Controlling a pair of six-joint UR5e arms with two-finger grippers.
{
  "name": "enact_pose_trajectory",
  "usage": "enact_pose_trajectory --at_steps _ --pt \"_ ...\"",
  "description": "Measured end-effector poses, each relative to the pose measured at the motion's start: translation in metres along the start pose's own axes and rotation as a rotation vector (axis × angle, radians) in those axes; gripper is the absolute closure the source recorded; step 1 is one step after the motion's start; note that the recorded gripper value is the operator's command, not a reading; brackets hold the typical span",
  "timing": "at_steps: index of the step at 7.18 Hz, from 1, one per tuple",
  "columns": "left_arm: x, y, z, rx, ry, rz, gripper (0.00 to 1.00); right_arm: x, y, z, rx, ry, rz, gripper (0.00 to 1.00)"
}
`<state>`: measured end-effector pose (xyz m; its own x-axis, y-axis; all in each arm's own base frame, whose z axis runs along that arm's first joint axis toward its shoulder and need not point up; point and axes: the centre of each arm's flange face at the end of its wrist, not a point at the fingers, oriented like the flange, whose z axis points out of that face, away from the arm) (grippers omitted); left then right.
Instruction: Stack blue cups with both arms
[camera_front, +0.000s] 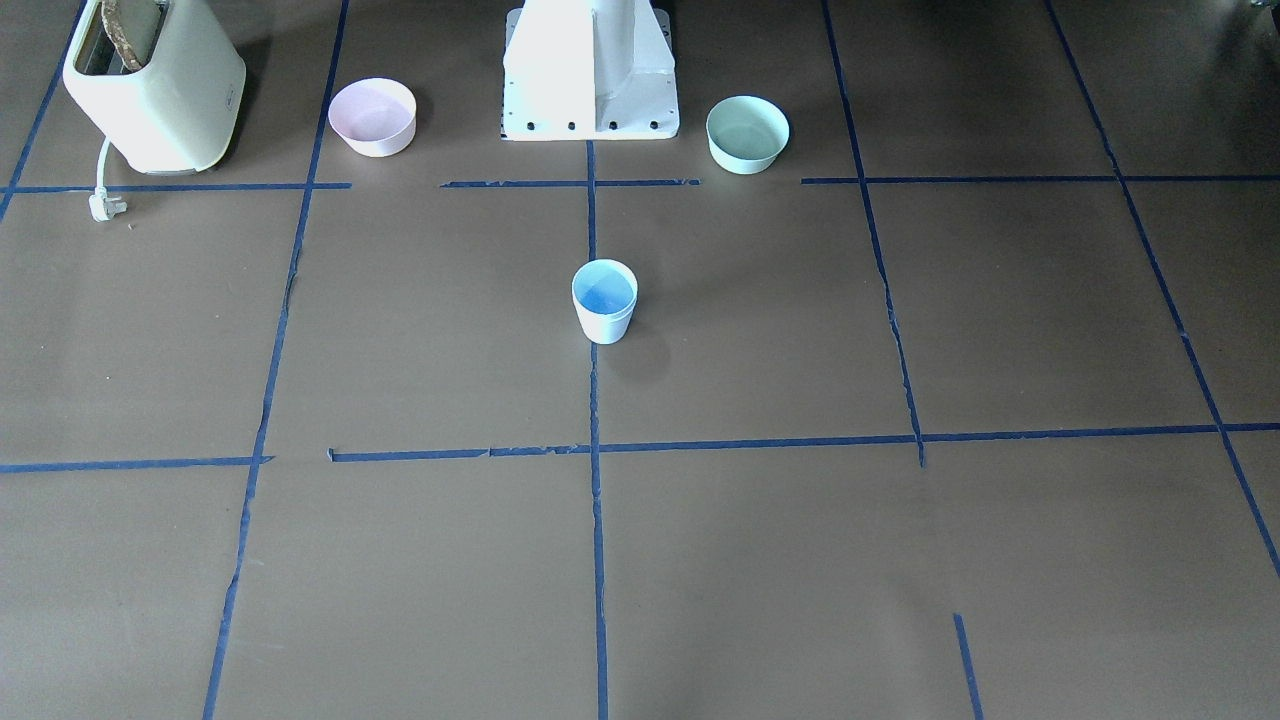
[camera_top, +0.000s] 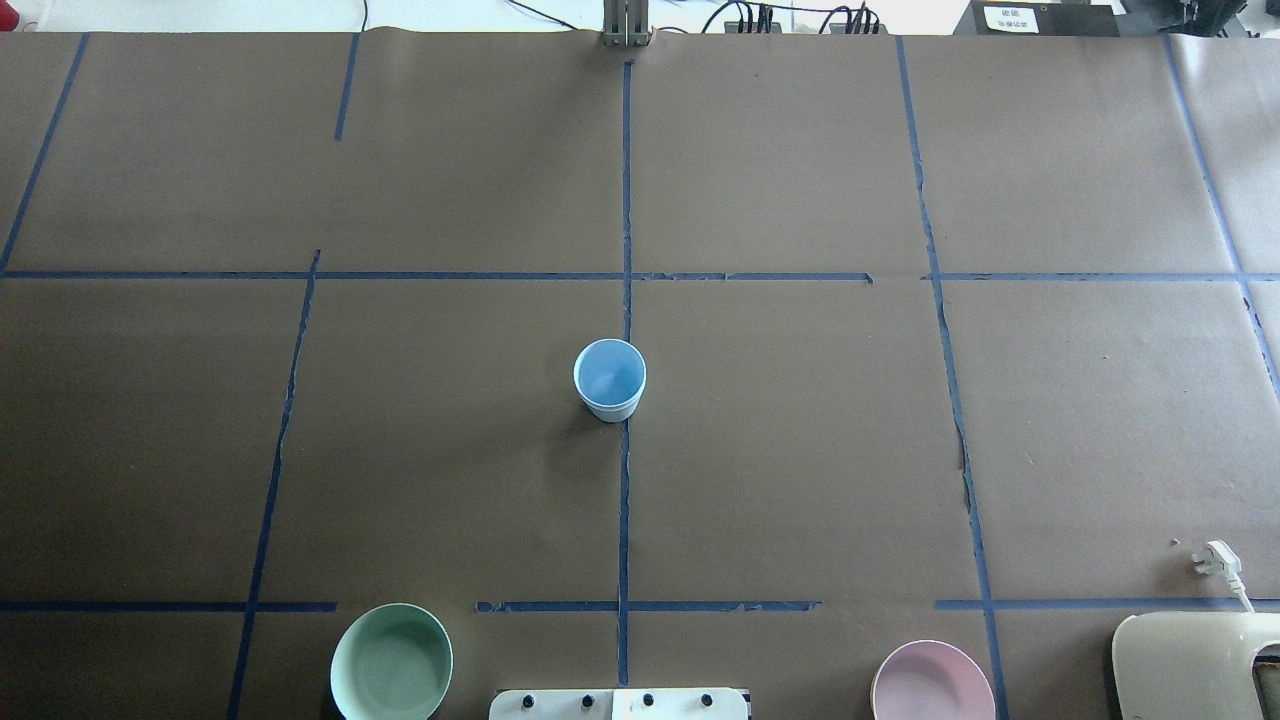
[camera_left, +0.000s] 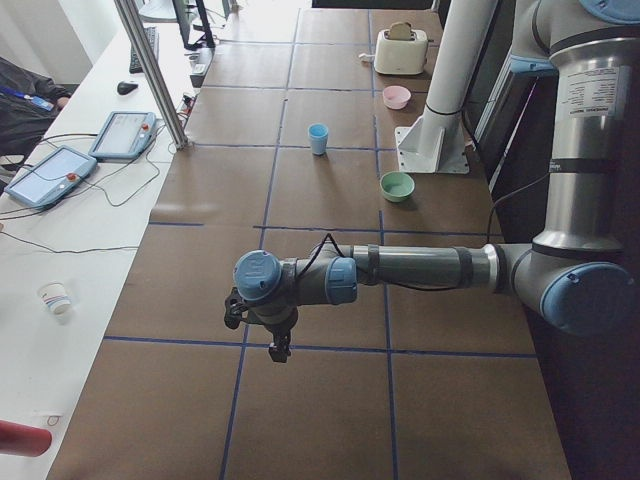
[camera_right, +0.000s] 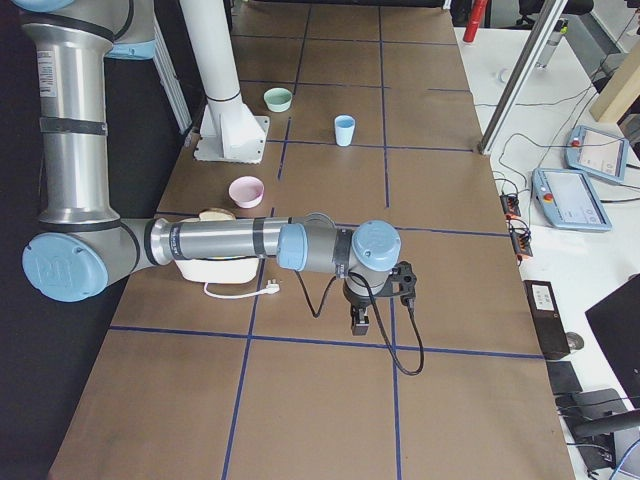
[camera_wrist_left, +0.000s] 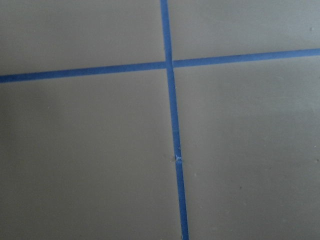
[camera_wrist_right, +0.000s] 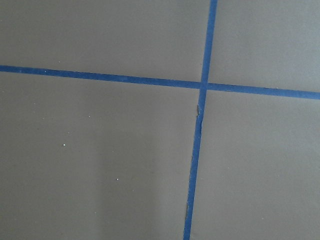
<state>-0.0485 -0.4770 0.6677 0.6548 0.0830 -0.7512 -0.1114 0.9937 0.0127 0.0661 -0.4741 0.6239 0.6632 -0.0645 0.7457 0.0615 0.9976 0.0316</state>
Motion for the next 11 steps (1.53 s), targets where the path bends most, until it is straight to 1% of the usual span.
enact_pose_trajectory --at_steps 2,3,5,8,11 --pt "-0.004 0.002 -0.007 0.013 -0.009 -0.007 0.0 0.016 0.006 0.006 0.028 0.002 0.0 0.01" --pt "-0.005 0.001 -0.013 0.024 -0.015 -0.01 0.0 0.024 0.008 0.012 0.041 0.003 0.014 0.01" --pt "-0.009 0.0 -0.026 0.049 -0.025 -0.008 0.0 0.032 0.01 0.017 0.05 0.002 0.045 0.01" --pt "-0.013 0.001 -0.028 0.048 -0.056 0.017 0.0 0.039 0.012 0.014 0.06 0.003 0.086 0.01" --pt "-0.016 0.006 -0.025 0.042 -0.055 0.013 0.0 0.042 0.013 0.01 0.068 0.002 0.105 0.01"
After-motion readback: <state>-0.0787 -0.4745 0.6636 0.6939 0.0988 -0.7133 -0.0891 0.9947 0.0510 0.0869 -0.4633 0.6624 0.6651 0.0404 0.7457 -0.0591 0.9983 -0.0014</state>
